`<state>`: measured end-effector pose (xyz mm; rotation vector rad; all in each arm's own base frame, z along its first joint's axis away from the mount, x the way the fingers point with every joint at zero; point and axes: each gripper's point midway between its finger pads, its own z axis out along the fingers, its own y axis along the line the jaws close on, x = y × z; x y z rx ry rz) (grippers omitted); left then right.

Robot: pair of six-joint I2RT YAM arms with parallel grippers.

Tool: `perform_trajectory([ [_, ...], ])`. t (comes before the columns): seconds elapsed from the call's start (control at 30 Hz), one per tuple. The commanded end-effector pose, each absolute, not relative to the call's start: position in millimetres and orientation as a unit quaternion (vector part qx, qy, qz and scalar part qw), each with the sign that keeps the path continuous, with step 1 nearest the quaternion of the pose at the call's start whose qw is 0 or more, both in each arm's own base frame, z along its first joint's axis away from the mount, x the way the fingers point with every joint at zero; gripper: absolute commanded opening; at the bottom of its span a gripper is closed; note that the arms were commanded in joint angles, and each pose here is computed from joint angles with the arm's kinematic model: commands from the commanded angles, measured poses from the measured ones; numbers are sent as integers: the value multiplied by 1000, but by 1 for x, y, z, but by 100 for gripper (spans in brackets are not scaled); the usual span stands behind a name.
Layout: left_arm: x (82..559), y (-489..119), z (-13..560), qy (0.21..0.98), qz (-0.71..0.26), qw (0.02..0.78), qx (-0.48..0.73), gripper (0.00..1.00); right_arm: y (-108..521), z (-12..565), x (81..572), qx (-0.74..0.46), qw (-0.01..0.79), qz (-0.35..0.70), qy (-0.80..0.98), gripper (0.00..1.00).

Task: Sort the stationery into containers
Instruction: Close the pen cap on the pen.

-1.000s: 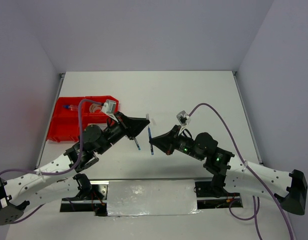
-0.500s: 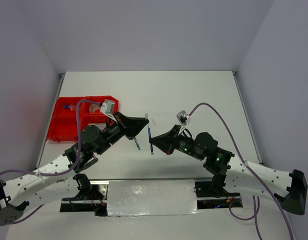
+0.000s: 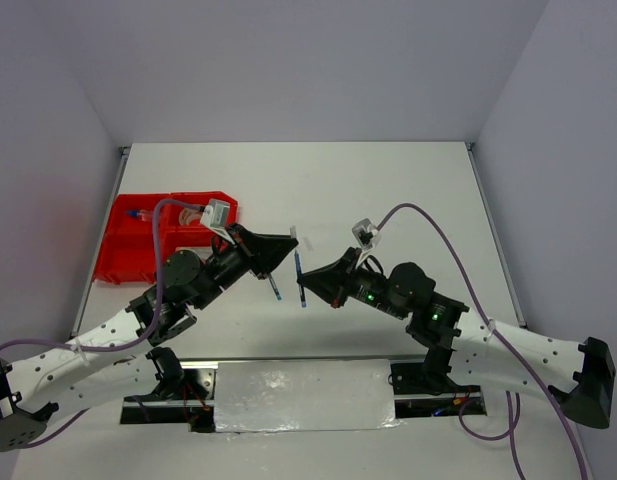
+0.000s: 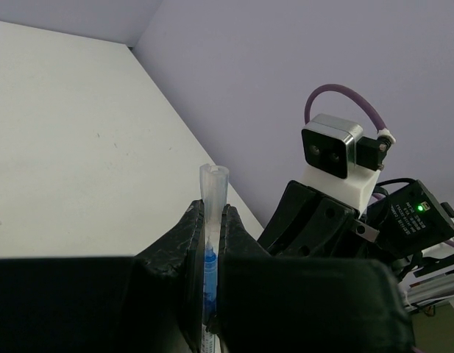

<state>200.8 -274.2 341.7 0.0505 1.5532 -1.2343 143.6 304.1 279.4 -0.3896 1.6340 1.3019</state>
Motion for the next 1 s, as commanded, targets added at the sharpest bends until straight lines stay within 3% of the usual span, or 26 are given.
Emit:
perform_trajectory([
  [0.0, 202, -272, 346, 643, -520, 561, 22, 0, 306, 313, 144, -159, 510, 550, 642, 0],
  [0.97, 194, -274, 346, 643, -534, 549, 30, 1, 304, 348, 179, -138, 591, 496, 621, 0],
])
